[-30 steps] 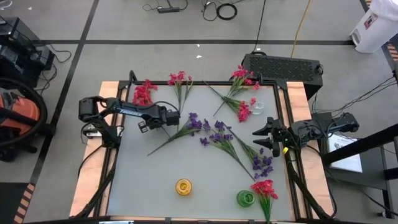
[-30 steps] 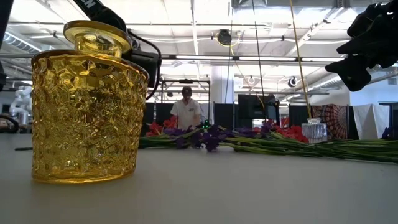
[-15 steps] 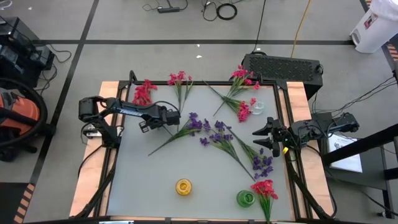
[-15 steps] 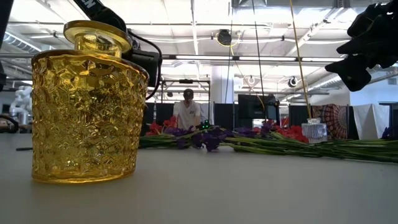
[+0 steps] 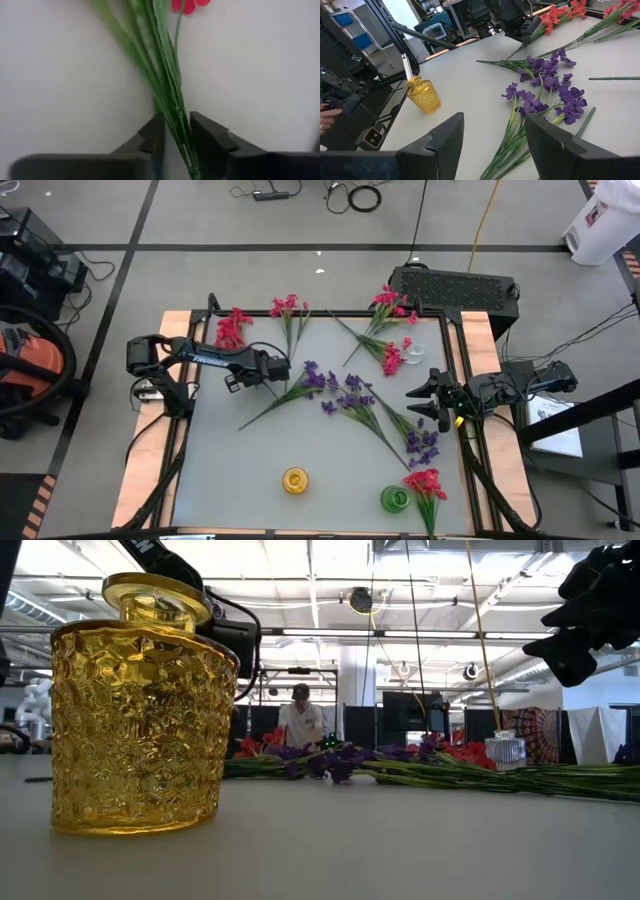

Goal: Sort flowers into vase by color
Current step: Put the bottom left red flower into the transparent vase

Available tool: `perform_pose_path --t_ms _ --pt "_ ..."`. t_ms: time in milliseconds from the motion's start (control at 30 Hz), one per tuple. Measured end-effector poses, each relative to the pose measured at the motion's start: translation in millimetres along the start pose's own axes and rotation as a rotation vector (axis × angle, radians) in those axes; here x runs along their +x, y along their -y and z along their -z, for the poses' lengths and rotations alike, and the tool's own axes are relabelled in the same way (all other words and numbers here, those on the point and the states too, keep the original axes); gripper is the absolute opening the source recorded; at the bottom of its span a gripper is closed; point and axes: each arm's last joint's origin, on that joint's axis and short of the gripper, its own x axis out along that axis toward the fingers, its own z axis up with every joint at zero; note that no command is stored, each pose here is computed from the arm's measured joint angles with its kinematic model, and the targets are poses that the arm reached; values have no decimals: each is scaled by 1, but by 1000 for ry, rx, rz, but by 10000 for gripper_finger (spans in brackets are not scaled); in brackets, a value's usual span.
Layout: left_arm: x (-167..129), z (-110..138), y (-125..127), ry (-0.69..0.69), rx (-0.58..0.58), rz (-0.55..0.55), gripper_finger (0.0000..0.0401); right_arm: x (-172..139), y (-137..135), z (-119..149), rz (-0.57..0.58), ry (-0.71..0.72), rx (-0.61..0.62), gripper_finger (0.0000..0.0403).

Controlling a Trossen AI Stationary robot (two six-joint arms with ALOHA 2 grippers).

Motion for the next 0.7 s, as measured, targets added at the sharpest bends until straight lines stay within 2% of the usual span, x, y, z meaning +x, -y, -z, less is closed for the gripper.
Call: perform_pose_path --t_ms 133,700 --pt "0 0 0 -6 18 3 15 0 0 0 0 0 0 203" --pt "0 1 0 -13 19 2 13 0 0 0 0 0 0 203"
